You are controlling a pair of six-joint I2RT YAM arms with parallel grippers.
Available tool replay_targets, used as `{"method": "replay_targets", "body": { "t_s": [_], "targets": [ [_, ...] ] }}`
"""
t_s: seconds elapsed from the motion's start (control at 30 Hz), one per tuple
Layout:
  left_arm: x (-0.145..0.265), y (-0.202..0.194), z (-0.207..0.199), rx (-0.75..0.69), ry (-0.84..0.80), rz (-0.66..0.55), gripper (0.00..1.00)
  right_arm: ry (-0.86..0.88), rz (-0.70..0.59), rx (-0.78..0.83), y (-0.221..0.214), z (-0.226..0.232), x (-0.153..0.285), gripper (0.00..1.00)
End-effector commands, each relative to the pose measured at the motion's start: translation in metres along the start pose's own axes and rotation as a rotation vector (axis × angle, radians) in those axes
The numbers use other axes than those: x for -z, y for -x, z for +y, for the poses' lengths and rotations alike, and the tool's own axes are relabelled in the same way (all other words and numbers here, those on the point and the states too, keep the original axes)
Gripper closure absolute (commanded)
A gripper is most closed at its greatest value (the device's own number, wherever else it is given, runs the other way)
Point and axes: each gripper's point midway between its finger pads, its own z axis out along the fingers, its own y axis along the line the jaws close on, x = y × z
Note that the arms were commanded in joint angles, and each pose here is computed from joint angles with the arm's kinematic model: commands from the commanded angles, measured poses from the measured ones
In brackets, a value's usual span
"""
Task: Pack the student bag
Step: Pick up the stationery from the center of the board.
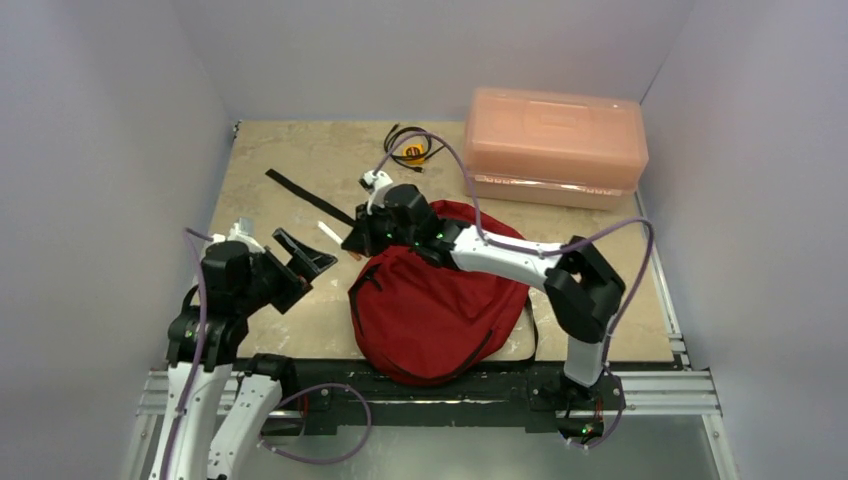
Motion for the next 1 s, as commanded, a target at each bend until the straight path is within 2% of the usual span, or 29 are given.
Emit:
{"method": "replay_targets", "body": {
  "t_s": [0.0, 0.13, 0.23, 0.27, 0.4, 0.53, 0.7, 0.73, 0.77, 0.8, 0.87, 0.93, 0.97],
  "targets": [
    [-0.042, -0.006, -0.024, 0.26, -0.13, 0.096, 0.1, 0.102, -0.045, -0.023, 0.005, 0.032, 0.048, 1.0],
    [-0.077, -0.02, -0.021, 0.362, -0.153, 0.139, 0.12, 0.116, -0.044, -0.047, -0.013, 0.033, 0.079, 1.0],
    [-0.091, -0.034, -0.028, 0.358, -0.141, 0.163, 0.01, 0.133, -0.064, -0.056, -0.015, 0.037, 0.099, 1.0],
    [-0.096, -0.036, -0.032, 0.351, -0.145, 0.164, 0.0, 0.138, -0.068, -0.058, -0.015, 0.038, 0.103, 1.0],
    [-0.104, -0.039, -0.044, 0.332, -0.155, 0.141, 0.01, 0.147, -0.076, -0.058, -0.017, 0.041, 0.116, 1.0],
    [-0.104, -0.041, -0.051, 0.321, -0.184, 0.118, 0.05, 0.16, -0.081, -0.07, -0.021, 0.042, 0.122, 1.0],
    [-0.104, -0.046, -0.058, 0.316, -0.208, 0.131, 0.32, 0.158, -0.092, -0.106, -0.026, 0.041, 0.127, 1.0],
    [-0.104, -0.049, -0.059, 0.307, -0.217, 0.135, 0.41, 0.163, -0.088, -0.108, -0.028, 0.041, 0.127, 1.0],
    [-0.104, -0.051, -0.063, 0.291, -0.235, 0.14, 0.61, 0.171, -0.09, -0.11, -0.029, 0.043, 0.129, 1.0],
    [-0.104, -0.053, -0.065, 0.278, -0.248, 0.146, 0.72, 0.176, -0.09, -0.109, -0.03, 0.045, 0.13, 1.0],
    [-0.103, -0.059, -0.066, 0.254, -0.256, 0.156, 0.79, 0.157, -0.086, -0.093, -0.033, 0.047, 0.133, 1.0],
    [-0.104, -0.063, -0.065, 0.224, -0.257, 0.162, 0.99, 0.147, -0.072, -0.072, -0.037, 0.049, 0.136, 1.0],
    [-0.104, -0.065, -0.065, 0.212, -0.255, 0.169, 1.0, 0.146, -0.058, -0.062, -0.039, 0.049, 0.139, 1.0]
  ]
}}
